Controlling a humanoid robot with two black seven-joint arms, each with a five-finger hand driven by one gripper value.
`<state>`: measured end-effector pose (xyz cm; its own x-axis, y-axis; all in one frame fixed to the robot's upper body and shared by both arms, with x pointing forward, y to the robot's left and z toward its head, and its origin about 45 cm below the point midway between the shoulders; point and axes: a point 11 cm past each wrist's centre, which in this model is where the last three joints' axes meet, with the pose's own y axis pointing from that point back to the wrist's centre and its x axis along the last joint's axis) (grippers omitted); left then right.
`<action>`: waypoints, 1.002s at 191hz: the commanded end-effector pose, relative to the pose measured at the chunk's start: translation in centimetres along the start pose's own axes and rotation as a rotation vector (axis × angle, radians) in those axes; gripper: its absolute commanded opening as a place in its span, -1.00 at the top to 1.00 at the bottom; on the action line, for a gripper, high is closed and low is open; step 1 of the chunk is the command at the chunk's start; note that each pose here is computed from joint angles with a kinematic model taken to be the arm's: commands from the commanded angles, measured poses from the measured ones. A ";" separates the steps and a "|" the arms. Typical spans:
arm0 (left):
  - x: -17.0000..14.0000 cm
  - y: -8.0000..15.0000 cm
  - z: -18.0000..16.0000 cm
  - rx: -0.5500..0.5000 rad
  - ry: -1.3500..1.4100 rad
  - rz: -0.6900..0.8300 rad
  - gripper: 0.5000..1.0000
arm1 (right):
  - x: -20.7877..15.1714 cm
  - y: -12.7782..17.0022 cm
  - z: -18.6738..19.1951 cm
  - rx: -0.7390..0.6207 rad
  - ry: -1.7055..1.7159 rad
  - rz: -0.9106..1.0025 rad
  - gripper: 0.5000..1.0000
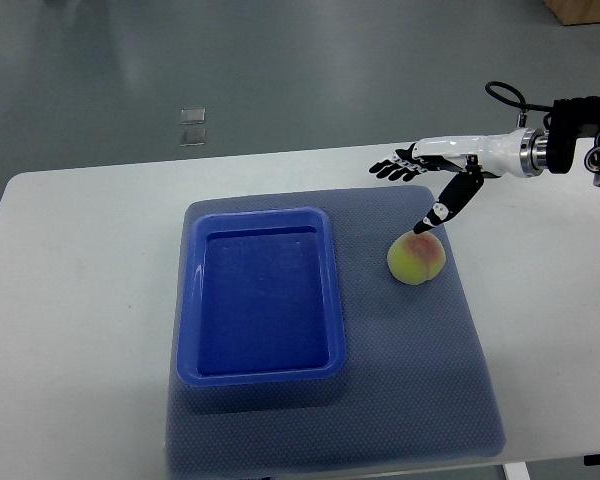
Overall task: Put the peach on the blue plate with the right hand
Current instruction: 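Lower the right hand onto the peach and close fingers around it, then lift the peach with the right hand and carry it over the blue tray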
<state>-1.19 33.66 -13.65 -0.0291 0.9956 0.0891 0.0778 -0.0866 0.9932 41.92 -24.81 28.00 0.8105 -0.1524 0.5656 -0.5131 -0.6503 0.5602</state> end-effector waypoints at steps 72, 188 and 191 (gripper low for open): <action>0.0 0.0 0.0 0.000 -0.001 0.000 -1.00 | -1.6 -0.8 0.0 -0.089 0.310 -0.068 -0.66; -0.1 0.0 0.4 -0.006 -0.003 -0.003 -1.00 | -5.2 -2.8 2.6 -0.128 0.427 -0.116 -0.65; -0.1 0.0 0.4 -0.006 -0.003 -0.003 -1.00 | -5.2 -2.8 2.6 -0.128 0.427 -0.116 -0.65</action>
<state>-0.89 33.60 -13.65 -0.0267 0.9959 0.0861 0.0728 -0.0839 0.9938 40.08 -23.88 22.89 0.6962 0.2369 0.6776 -0.4759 -0.5543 0.6828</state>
